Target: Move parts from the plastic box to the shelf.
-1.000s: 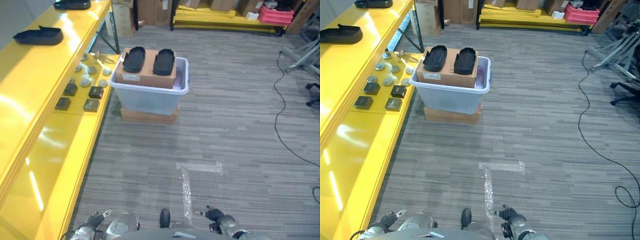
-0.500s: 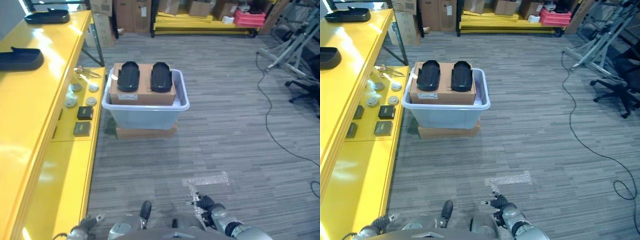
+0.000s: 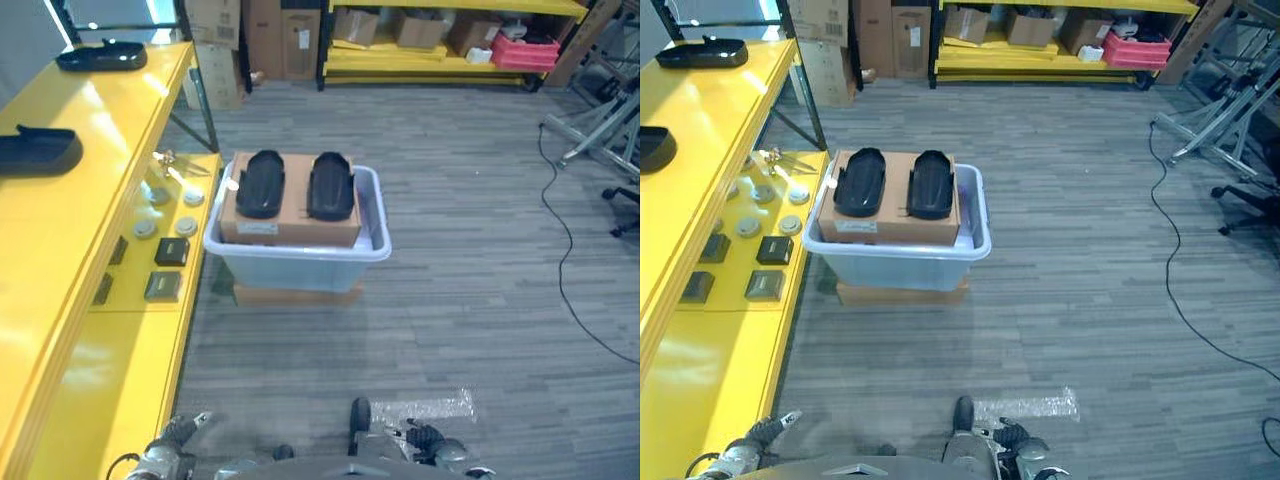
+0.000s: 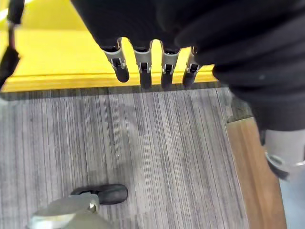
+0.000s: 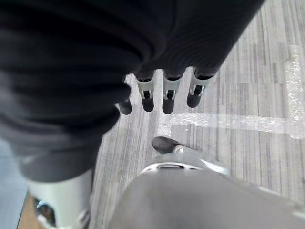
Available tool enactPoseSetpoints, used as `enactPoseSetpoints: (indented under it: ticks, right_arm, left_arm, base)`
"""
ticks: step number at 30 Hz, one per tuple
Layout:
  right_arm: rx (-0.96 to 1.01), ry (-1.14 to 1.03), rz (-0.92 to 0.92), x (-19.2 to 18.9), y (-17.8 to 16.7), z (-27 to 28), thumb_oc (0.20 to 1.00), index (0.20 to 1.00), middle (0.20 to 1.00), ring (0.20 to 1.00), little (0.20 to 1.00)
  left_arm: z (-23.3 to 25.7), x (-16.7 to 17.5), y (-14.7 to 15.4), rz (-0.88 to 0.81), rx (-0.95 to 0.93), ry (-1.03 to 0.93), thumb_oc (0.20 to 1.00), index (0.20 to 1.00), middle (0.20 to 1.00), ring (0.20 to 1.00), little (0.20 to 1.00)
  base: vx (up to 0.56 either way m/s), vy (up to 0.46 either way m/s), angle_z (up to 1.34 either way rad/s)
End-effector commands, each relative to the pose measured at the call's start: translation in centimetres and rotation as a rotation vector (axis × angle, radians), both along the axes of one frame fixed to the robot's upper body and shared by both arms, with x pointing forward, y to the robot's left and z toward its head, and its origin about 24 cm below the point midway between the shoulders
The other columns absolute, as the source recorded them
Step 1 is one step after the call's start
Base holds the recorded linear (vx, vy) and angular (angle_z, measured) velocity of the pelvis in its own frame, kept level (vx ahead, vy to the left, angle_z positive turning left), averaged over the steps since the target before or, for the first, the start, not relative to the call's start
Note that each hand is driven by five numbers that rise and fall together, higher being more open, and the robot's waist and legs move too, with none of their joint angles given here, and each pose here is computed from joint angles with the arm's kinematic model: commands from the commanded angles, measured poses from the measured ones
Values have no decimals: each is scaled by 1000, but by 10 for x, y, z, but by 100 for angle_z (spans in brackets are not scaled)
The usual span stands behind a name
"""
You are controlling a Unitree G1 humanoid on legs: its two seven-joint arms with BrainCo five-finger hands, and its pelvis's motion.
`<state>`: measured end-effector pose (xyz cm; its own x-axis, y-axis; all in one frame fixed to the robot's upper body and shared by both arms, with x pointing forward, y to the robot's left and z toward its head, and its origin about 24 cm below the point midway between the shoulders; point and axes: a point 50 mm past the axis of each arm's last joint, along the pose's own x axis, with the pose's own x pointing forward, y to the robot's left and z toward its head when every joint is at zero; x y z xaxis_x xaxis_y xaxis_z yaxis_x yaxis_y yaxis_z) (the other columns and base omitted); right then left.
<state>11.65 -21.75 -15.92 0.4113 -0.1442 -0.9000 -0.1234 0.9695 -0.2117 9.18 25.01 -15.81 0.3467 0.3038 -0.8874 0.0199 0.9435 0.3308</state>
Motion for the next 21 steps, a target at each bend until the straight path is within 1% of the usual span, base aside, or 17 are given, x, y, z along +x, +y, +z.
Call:
enactPoseSetpoints:
  ticks: [1, 3, 5, 7, 10, 12, 15, 16, 18, 19, 20, 21]
  right_arm:
    - [-80, -43, 13, 17, -34, 14, 1000, 1000, 1000, 1000, 1000]
    - [-98, -57, -16, 19, -44, 17, 1000, 1000, 1000, 1000, 1000]
    - [-104, -53, -32, 16, -48, 18, 1000, 1000, 1000, 1000, 1000]
    - [-108, -69, -47, 18, -52, 20, 1000, 1000, 1000, 1000, 1000]
    - [-93, -91, -53, 26, -48, 21, 1000, 1000, 1000, 1000, 1000]
    - [-85, -93, -42, 29, -45, 21, 1000, 1000, 1000, 1000, 1000]
    - [-44, -123, -31, 36, -31, 20, 1000, 1000, 1000, 1000, 1000]
    - [-2, -167, -36, 45, -20, 22, 1000, 1000, 1000, 1000, 1000]
    - [21, -195, -48, 49, -16, 23, 1000, 1000, 1000, 1000, 1000]
    - [40, -290, -22, 68, -5, 33, 1000, 1000, 1000, 1000, 1000]
    - [42, -331, -27, 75, -3, 37, 1000, 1000, 1000, 1000, 1000]
    - [42, -331, -27, 74, -3, 37, 1000, 1000, 1000, 1000, 1000]
  left_arm:
    - [-1, 12, -12, 42, -44, -37, 1000, 1000, 1000, 1000, 1000]
    - [-1, 16, -18, 19, -57, -49, 1000, 1000, 1000, 1000, 1000]
    - [-2, 14, -20, 13, -65, -40, 1000, 1000, 1000, 1000, 1000]
    - [-6, -3, -20, -10, -60, 26, 1000, 1000, 1000, 1000, 1000]
    - [-8, -18, -13, 6, -48, 81, 1000, 1000, 1000, 1000, 1000]
    - [-8, -23, -11, 11, -42, 102, 1000, 1000, 1000, 1000, 1000]
    - [-7, -31, -2, -4, -12, 135, 1000, 1000, 1000, 1000, 1000]
    - [-4, -27, 6, 3, 8, 115, 1000, 1000, 1000, 1000, 1000]
    - [-3, -22, 8, 8, 17, 95, 1000, 1000, 1000, 1000, 1000]
    - [3, -1, 11, 8, 39, 10, 1000, 1000, 1000, 1000, 1000]
    - [6, 8, 13, 8, 48, -28, 1000, 1000, 1000, 1000, 1000]
    - [6, 8, 12, 8, 48, -28, 1000, 1000, 1000, 1000, 1000]
  base:
    - [194, -307, 22]
    - [147, -204, -9]
    - [146, -121, 56]
    - [293, -123, 78]
    - [240, 16, 11]
    - [146, 56, -64]
    - [239, 144, -43]
    - [277, 260, -5]
    - [163, 242, -30]
    - [75, 226, -31]
    - [76, 222, -33]
    - [91, 74, -1]
